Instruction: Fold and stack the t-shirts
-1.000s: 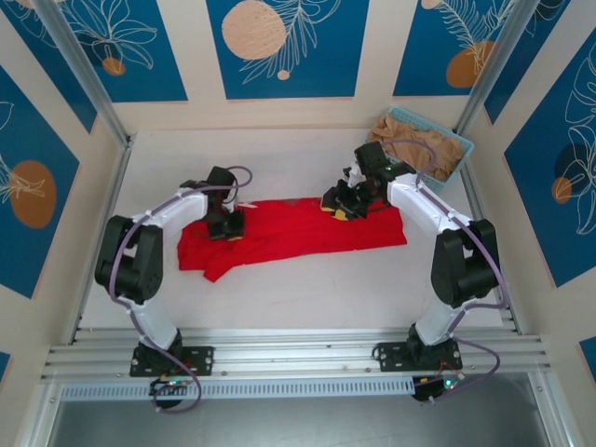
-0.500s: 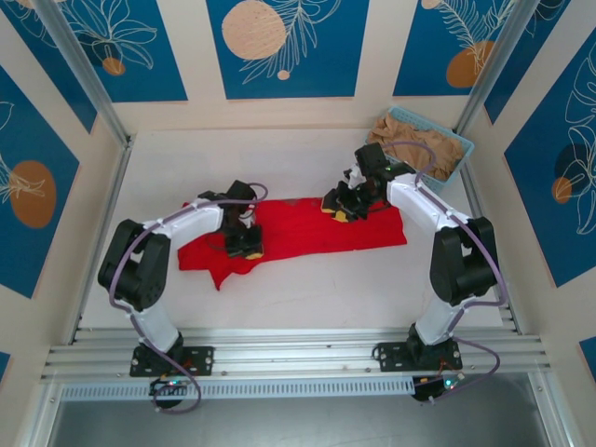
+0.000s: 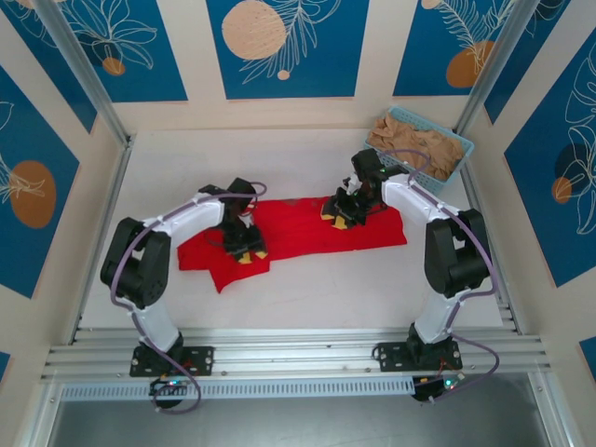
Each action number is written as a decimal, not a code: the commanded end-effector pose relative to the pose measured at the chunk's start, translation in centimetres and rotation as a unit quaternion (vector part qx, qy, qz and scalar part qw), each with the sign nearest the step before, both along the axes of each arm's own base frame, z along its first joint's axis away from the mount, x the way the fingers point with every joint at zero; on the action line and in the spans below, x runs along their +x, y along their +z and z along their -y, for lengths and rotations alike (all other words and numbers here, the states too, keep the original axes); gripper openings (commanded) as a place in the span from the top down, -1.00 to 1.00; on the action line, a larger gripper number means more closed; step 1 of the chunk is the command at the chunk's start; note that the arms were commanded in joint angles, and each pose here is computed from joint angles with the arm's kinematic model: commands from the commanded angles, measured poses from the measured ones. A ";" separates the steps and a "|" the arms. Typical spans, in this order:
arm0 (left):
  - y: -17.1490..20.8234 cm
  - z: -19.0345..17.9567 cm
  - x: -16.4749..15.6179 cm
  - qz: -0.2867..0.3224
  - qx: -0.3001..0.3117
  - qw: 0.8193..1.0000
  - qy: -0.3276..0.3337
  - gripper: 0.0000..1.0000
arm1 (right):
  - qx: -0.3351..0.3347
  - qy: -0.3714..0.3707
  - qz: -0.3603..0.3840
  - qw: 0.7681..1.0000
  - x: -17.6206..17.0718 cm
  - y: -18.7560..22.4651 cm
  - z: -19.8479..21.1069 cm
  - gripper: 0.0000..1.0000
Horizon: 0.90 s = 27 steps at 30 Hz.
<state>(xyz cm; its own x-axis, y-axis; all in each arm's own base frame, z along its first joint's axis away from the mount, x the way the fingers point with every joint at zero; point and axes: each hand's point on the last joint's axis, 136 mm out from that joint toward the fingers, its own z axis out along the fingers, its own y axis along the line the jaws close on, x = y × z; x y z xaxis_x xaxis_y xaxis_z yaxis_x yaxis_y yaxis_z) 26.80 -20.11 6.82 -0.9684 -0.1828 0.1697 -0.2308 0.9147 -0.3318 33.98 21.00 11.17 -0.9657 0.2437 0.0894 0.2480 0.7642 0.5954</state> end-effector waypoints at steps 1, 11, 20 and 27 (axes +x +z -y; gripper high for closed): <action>3.3 -0.4 3.1 0.041 -0.039 0.997 0.046 0.28 | -0.002 -0.004 -0.014 1.000 -0.1 -0.2 -0.1 0.28; 0.7 -15.4 9.3 0.049 0.040 0.971 0.232 0.35 | -0.033 -0.019 -0.020 0.999 2.1 -3.0 1.2 0.33; -2.9 -19.0 12.9 0.059 0.055 0.965 0.248 0.35 | -0.071 -0.032 -0.041 0.996 5.2 -5.4 3.4 0.39; -6.1 -22.3 9.0 -0.011 0.155 0.957 0.244 0.56 | -0.089 -0.057 -0.087 0.991 4.6 -7.8 5.0 0.43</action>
